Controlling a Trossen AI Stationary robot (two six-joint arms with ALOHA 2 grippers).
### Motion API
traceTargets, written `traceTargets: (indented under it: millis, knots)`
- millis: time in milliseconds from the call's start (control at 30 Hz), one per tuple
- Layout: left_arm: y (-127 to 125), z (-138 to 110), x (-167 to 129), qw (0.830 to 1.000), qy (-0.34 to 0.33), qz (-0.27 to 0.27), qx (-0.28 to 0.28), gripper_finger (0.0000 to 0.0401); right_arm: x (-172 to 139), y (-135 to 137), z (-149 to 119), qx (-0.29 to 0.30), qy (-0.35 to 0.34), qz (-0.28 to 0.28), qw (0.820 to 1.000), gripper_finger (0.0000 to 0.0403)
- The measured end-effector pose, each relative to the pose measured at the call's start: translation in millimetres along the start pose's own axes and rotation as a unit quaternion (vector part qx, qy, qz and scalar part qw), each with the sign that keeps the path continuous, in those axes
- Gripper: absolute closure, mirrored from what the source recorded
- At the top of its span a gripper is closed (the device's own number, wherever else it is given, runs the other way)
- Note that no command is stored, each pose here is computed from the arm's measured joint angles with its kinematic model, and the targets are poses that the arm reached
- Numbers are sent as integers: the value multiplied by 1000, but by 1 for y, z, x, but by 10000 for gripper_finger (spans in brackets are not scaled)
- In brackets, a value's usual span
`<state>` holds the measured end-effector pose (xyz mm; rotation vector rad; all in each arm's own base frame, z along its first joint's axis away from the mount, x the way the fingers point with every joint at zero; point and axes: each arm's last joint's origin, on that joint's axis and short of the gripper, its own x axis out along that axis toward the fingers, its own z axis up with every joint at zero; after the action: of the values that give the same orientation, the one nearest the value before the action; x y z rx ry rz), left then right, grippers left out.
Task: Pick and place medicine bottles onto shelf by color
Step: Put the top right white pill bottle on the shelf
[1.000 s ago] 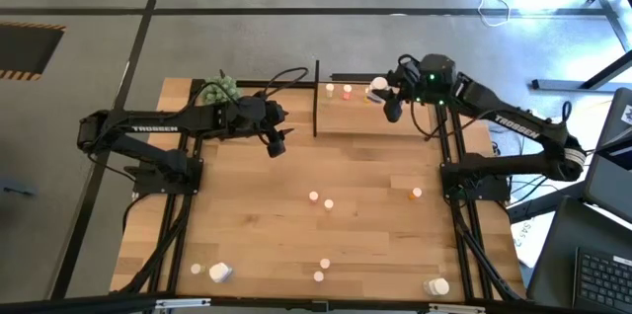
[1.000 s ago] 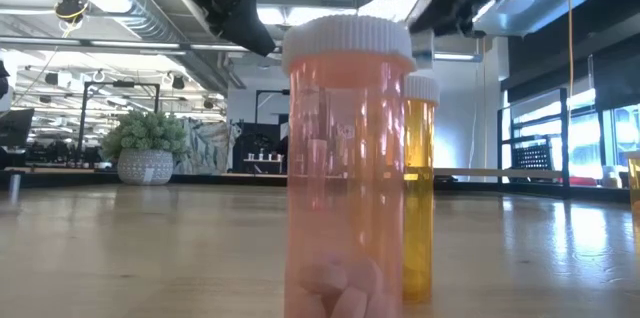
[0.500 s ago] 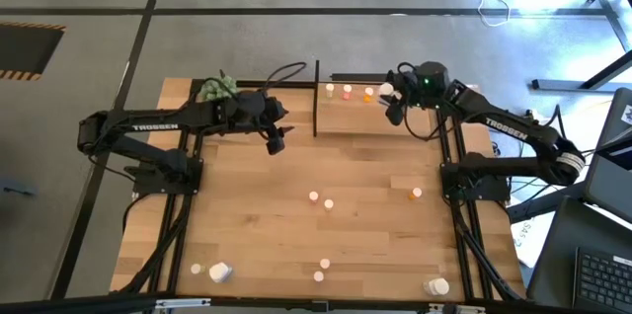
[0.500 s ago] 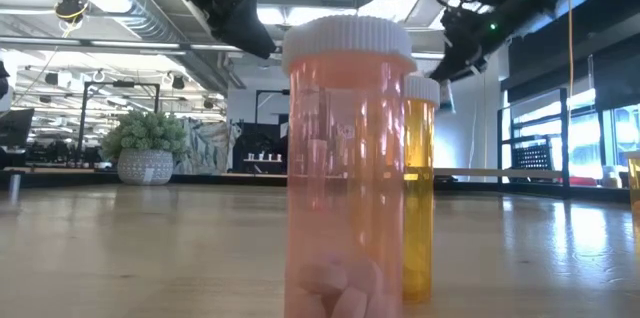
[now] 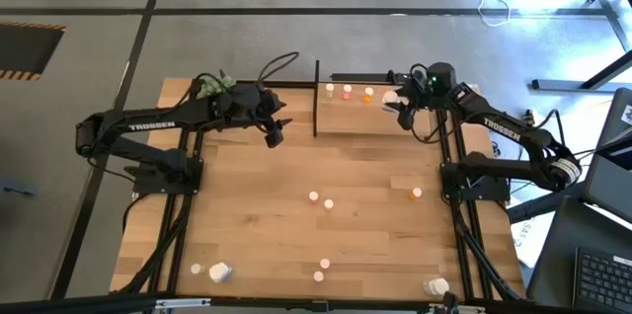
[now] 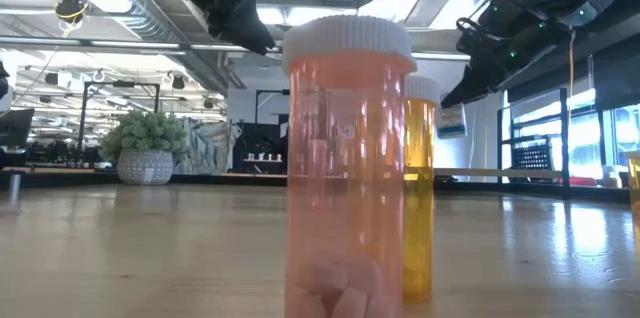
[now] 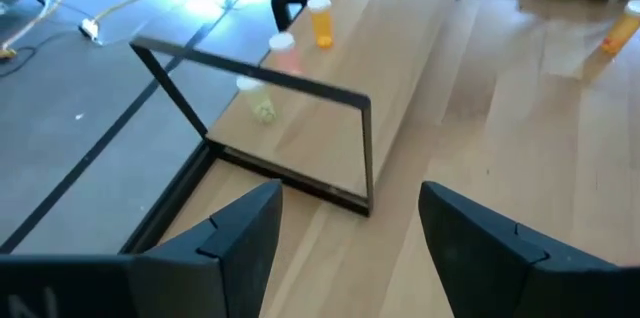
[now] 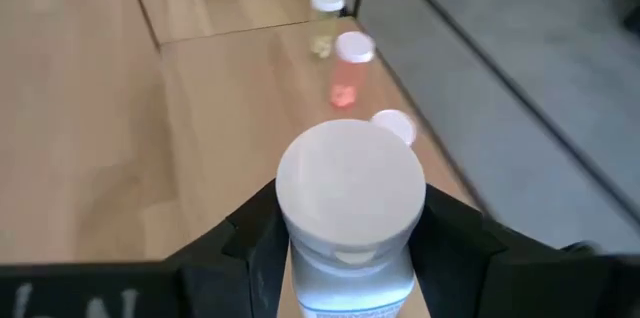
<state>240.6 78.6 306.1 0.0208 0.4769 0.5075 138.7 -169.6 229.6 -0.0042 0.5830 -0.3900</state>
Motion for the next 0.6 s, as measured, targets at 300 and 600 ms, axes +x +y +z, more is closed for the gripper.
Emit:
traceTargets:
  millis: [300, 600]
  knots:
    - [-1, 5, -2, 999, -24, -34, -8, 171, 1, -12, -12, -44, -24, -42, 998, 230]
    - [-1, 8, -2, 999, -40, -34, -12, 171, 20, -19, -27, -62, 7, -33, 997, 230]
